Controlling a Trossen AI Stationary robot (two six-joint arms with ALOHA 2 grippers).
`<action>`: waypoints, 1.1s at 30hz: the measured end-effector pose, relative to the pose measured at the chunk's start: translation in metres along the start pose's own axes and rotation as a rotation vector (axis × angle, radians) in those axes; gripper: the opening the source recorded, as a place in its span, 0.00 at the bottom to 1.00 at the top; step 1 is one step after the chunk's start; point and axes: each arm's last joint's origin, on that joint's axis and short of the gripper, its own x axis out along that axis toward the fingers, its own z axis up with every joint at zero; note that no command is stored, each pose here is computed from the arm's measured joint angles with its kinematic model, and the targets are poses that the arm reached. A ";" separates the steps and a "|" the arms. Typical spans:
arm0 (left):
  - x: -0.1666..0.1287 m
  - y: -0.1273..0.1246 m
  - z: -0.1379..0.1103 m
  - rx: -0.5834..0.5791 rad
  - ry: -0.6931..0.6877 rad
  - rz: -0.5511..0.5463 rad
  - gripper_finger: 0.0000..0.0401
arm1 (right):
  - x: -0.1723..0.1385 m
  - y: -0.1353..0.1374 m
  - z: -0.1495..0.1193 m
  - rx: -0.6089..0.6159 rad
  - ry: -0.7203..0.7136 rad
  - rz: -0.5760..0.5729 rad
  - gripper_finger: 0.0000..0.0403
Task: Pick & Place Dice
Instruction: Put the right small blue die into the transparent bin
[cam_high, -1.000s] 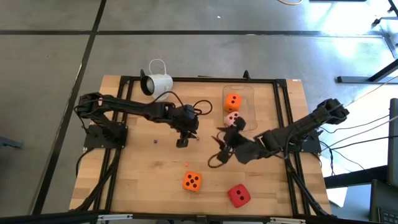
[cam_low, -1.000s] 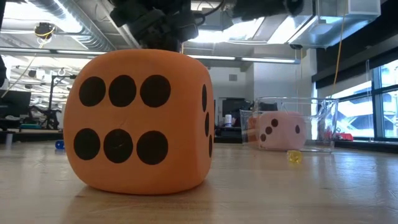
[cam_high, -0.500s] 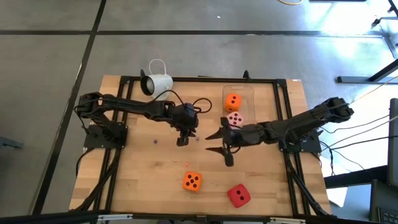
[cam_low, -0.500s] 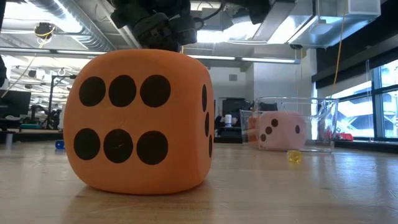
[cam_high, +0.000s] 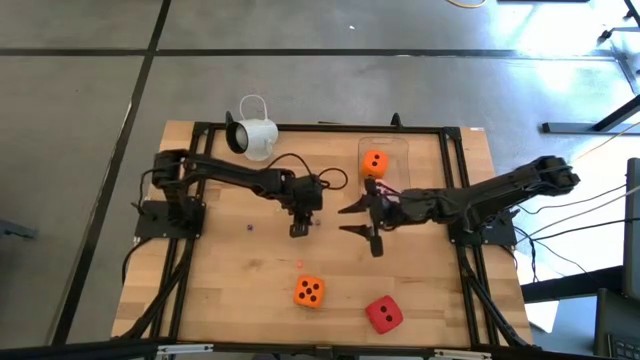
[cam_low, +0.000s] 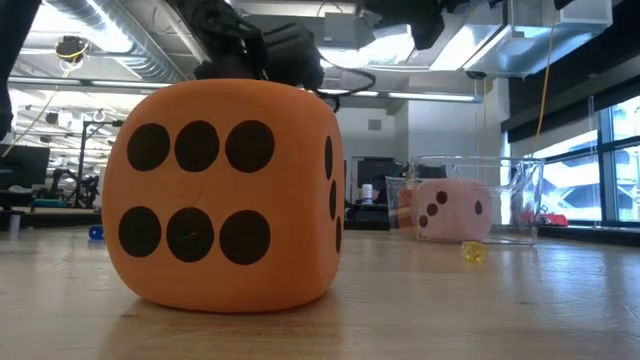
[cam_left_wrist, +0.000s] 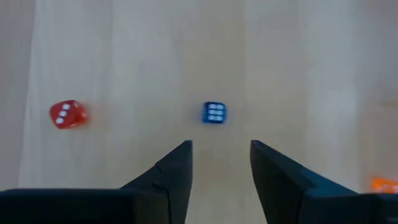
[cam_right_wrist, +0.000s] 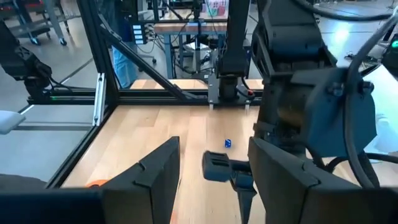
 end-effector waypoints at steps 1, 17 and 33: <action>0.001 0.001 0.000 -0.003 -0.002 0.002 0.40 | -0.002 0.000 0.000 0.008 -0.001 0.000 0.47; 0.004 -0.008 0.008 0.052 -0.081 -0.008 0.41 | -0.007 -0.001 0.002 0.016 -0.014 0.001 0.47; 0.007 -0.009 0.010 0.053 -0.093 0.070 0.41 | -0.007 -0.001 0.001 0.005 -0.012 0.000 0.47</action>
